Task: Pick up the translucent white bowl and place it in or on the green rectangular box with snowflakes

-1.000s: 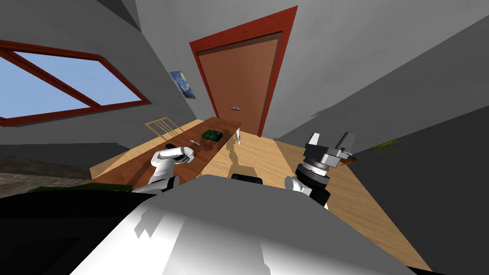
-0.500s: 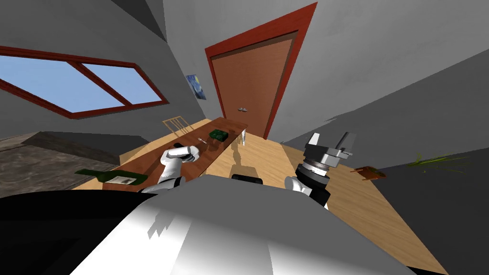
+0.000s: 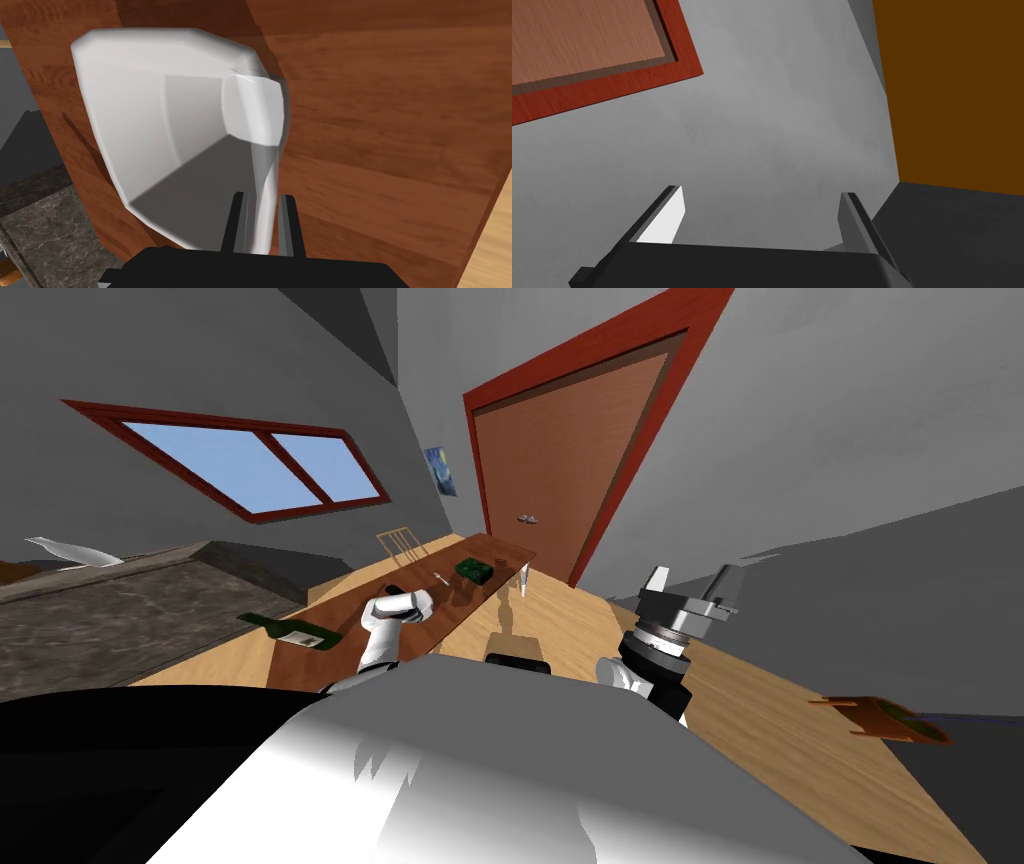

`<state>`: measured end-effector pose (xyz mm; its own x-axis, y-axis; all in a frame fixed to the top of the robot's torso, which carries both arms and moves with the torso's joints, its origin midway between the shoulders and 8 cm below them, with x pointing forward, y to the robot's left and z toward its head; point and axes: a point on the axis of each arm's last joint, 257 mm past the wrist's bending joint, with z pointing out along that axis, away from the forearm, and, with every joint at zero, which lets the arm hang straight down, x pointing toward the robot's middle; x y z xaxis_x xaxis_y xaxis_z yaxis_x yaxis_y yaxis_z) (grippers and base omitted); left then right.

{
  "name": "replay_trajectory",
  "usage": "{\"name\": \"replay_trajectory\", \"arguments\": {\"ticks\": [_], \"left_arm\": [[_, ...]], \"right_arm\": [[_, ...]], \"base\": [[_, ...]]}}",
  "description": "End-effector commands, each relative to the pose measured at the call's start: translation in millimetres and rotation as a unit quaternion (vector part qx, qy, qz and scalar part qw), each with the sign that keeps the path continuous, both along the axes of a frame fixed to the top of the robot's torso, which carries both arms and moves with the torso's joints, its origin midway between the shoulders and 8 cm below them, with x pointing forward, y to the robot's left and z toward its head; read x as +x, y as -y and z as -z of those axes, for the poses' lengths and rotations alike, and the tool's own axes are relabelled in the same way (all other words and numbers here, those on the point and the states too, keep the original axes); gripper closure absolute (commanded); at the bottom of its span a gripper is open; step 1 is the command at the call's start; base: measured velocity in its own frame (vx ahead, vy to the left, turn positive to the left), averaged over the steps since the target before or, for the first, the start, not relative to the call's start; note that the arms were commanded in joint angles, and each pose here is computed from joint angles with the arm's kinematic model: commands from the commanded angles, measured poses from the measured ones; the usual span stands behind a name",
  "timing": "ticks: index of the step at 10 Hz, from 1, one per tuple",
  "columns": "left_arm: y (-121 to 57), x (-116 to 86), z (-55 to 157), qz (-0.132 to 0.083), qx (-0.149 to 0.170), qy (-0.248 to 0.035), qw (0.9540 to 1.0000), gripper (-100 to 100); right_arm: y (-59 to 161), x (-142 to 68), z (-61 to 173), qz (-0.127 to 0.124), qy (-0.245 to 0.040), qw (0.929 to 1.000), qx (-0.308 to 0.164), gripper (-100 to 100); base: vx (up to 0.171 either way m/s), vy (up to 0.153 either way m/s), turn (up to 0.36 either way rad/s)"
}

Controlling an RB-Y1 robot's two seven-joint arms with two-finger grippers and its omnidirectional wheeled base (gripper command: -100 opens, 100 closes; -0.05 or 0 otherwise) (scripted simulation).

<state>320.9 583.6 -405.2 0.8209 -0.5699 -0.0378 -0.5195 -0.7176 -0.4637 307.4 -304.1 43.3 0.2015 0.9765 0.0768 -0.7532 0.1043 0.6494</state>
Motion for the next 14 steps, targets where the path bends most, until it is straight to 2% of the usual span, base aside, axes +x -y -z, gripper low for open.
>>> {"name": "replay_trajectory", "arguments": {"ticks": [1, 2, 3, 4, 5, 6, 7, 8, 9, 10, 11, 12, 13, 14], "left_arm": [[16.2, 12, -3, 0.017, -0.001, 0.005, 0.9998, 100], [33.4, 17, -3, 0.039, 0.002, -0.005, 0.9992, 100], [42.1, 23, -6, 0.043, -0.001, 0.006, 0.9991, 100], [42.1, 23, -6, 0.043, -0.001, 0.006, 0.9991, 100], [63.5, 27, -4, 0.063, -0.003, -0.004, 0.998, 100], [68.1, 33, -9, 0.066, -0.002, 0.007, 0.9978, 100], [86.4, 36, -9, 0.085, -0.002, -0.004, 0.9963, 100], [93.6, 42, -14, 0.088, -0.004, 0.008, 0.9961, 100], [109.7, 45, -17, 0.106, -0.001, 0.001, 0.9943, 100], [117.7, 51, -24, 0.108, -0.002, 0.015, 0.994, 100], [117.3, 52, -26, 0.109, 0.0, 0.018, 0.9939, 100], [138.1, 55, -29, 0.126, -0.002, 0.013, 0.9919, 100], [140.9, 60, -36, 0.127, 0.0, 0.024, 0.9916, 100], [135.7, 57, -31, 0.124, -0.002, 0.019, 0.9921, 100]], "right_arm": [[0, 0, 0, 0.0, 0.0, 1.0, 0.0, 0], [0, 0, 0, 0.0, 0.0, 1.0, 0.0, 0], [0, 0, 0, 0.0, 0.0, 1.0, 0.0, 0], [0, 0, 0, 0.0, 0.0, 1.0, 0.0, 0], [0, 0, 0, 0.0, 0.0, 1.0, 0.0, 0], [0, 0, 0, 0.0, 0.0, 1.0, 0.0, 0], [0, 0, 0, 0.0, 0.0, 1.0, 0.0, 0], [0, 0, 0, 0.0, 0.0, 1.0, 0.0, 0], [0, 0, 0, 0.0, 0.0, 1.0, 0.0, 0], [0, 0, 0, 0.0, 0.0, 1.0, 0.0, 0], [0, 0, 0, 0.0, 0.0, 1.0, 0.0, 0], [0, 0, 0, 0.0, 0.0, 1.0, 0.0, 0], [0, 0, 0, 0.0, 0.0, 1.0, 0.0, 0], [0, 0, 0, 0.0, 0.0, 1.0, 0.0, 0]], "base": [[0.07, 0.027, 0.172], [0.086, 0.047, 0.259], [0.081, 0.042, 0.196], [0.037, 0.019, 0.009], [0.078, 0.027, 0.302], [0.074, 0.016, 0.221], [0.086, 0.03, 0.354], [0.075, 0.022, 0.185], [0.108, 0.021, 0.35], [0.086, 0.009, 0.176], [0.03, 0.007, -0.061], [0.072, 0.016, 0.284], [0.074, 0.011, 0.253], [0.025, 0.002, 0.029]]}}
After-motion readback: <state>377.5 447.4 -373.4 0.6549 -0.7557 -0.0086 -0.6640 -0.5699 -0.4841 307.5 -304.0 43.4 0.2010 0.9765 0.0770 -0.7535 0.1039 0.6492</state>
